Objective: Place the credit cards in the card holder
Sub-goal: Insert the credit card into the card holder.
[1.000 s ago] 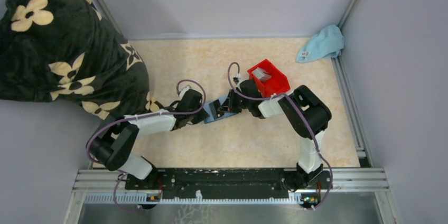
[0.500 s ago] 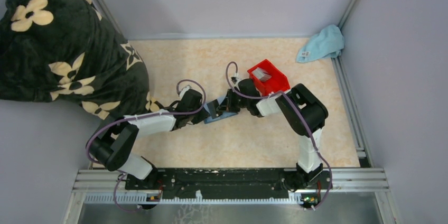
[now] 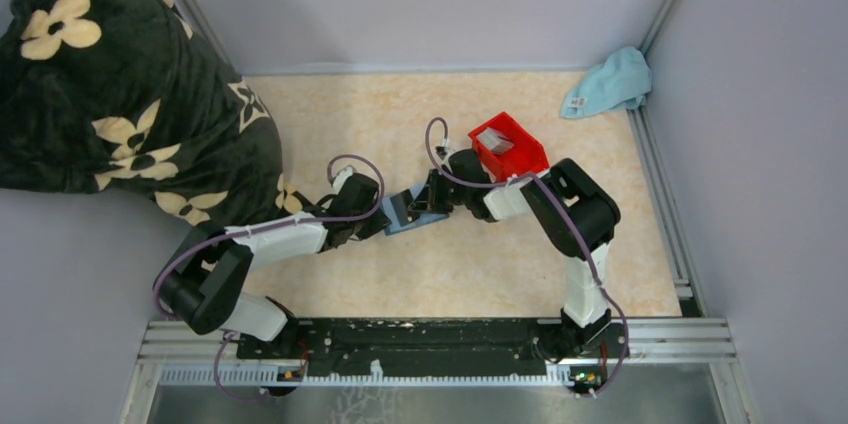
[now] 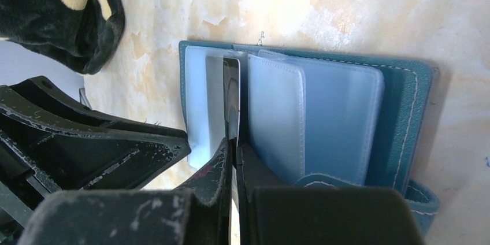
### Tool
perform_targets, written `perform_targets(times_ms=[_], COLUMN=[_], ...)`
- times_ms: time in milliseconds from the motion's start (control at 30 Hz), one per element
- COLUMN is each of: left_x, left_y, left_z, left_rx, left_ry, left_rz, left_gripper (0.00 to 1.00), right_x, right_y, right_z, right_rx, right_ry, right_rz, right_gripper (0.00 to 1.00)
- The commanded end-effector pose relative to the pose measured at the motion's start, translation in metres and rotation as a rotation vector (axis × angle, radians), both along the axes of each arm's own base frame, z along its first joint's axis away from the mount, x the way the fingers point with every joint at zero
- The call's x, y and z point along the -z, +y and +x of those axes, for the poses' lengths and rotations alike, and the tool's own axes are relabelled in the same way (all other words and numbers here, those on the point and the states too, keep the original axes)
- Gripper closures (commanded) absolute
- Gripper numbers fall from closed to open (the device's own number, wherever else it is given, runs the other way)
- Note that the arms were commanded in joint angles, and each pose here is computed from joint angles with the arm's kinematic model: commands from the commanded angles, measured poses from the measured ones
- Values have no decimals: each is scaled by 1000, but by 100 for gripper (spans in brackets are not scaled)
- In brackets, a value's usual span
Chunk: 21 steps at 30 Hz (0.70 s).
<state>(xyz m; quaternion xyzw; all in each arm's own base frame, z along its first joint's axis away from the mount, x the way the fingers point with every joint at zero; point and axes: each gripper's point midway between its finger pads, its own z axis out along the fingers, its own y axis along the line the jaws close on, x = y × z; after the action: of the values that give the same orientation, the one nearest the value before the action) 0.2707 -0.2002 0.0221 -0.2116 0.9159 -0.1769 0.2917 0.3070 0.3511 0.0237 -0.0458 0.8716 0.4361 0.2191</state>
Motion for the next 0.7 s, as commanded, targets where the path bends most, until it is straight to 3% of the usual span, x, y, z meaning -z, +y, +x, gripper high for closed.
perform_targets(times_ms=[0,200,433,533,667], left_x=[48,56,61,61,61], left_y=[44,47,48,47,46], left_z=[-42,-46,-50,-50,-50], left_rx=[-3,1,1,2,1], left_ry=[184,209,223,226,225], left_rz=[200,220,220,215,211], left_gripper=[71,79,81,81,81], right_x=[42,44,36,33,32], right_y=[-18,-20,-28,-31,-38], right_z=[-15,-16,-11,-7,-4], right_rx=[-4,-14,-2,-2,5], right_ry=[58,43,3,-15,-31], right_rz=[-158,-202,-258,-292,-346], right_gripper=[100,99,73,57,51])
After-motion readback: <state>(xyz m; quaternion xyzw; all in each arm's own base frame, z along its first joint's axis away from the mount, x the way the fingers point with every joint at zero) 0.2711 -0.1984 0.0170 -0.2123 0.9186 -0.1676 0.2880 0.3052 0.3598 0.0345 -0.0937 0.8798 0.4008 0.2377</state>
